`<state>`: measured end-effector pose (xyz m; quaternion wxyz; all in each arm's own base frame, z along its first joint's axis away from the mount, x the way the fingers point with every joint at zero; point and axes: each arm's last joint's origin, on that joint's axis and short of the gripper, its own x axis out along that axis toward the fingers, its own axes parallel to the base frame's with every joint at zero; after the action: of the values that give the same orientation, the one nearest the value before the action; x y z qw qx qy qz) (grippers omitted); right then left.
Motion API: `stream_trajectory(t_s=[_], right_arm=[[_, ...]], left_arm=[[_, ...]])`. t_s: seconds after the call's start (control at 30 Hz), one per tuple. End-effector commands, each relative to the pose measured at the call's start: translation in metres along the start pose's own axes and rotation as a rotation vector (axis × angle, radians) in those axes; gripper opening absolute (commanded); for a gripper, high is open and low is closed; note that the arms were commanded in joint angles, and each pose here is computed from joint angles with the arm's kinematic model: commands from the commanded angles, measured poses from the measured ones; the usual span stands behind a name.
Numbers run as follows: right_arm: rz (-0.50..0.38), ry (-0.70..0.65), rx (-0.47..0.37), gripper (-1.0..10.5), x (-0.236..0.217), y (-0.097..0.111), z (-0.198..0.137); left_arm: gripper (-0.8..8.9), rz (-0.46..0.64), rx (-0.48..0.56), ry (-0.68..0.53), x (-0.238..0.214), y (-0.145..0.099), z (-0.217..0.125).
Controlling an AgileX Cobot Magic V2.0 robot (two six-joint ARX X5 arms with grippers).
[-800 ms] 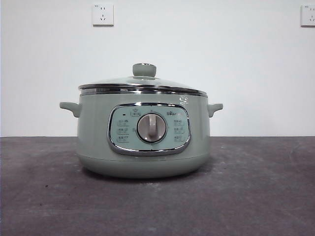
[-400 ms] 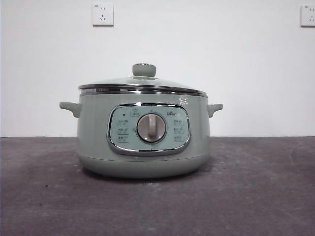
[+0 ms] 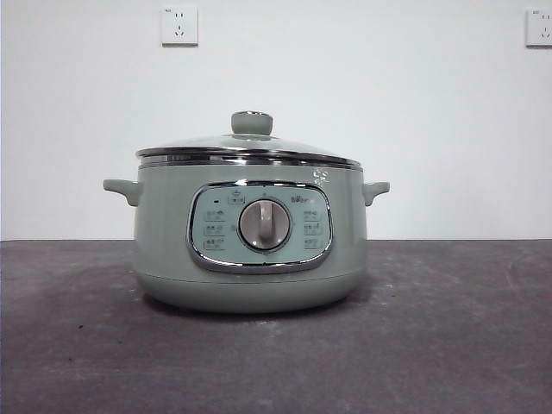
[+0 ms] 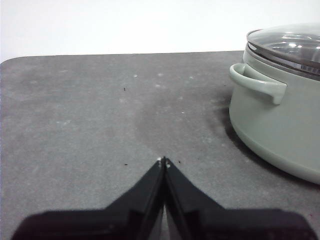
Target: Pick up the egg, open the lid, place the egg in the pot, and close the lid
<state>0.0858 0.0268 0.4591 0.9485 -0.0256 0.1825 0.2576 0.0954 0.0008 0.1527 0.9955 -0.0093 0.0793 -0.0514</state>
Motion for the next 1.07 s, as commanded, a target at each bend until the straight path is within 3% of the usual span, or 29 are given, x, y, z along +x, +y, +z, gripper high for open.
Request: stream_trajectory(t_s=[0.03,0.23,0.43,0.77,0.97,1.07], right_arm=[[-0.058,-0.091,-0.032,0.0,-0.005,-0.002,-0.013],[-0.140,-0.280,-0.077,0.0,0.007,-0.007,-0.060],[-0.149,-0.368,-0.059,0.0,0.040,-0.015,-0.127],[-0.182,-0.331,0.015,0.0,0.087,-0.024,-0.228],[-0.257,-0.288,0.120,0.0,0.102,-0.029,-0.265],[-0.255,-0.276,0.127,0.0,0.107,-0.030,-0.275]], left_arm=[[-0.03,0.004,-0.008,0.011,0.001,0.001,-0.005],[-0.03,0.004,-0.008,0.011,0.001,0.001,-0.005],[-0.03,0.003,-0.008,0.011,0.001,0.001,-0.005],[-0.03,0.003,-0.008,0.011,0.001,0.001,-0.005],[-0.03,0.003,-0.008,0.011,0.001,0.001,-0.005],[-0.03,0.004,-0.008,0.011,0.001,0.001,-0.005]])
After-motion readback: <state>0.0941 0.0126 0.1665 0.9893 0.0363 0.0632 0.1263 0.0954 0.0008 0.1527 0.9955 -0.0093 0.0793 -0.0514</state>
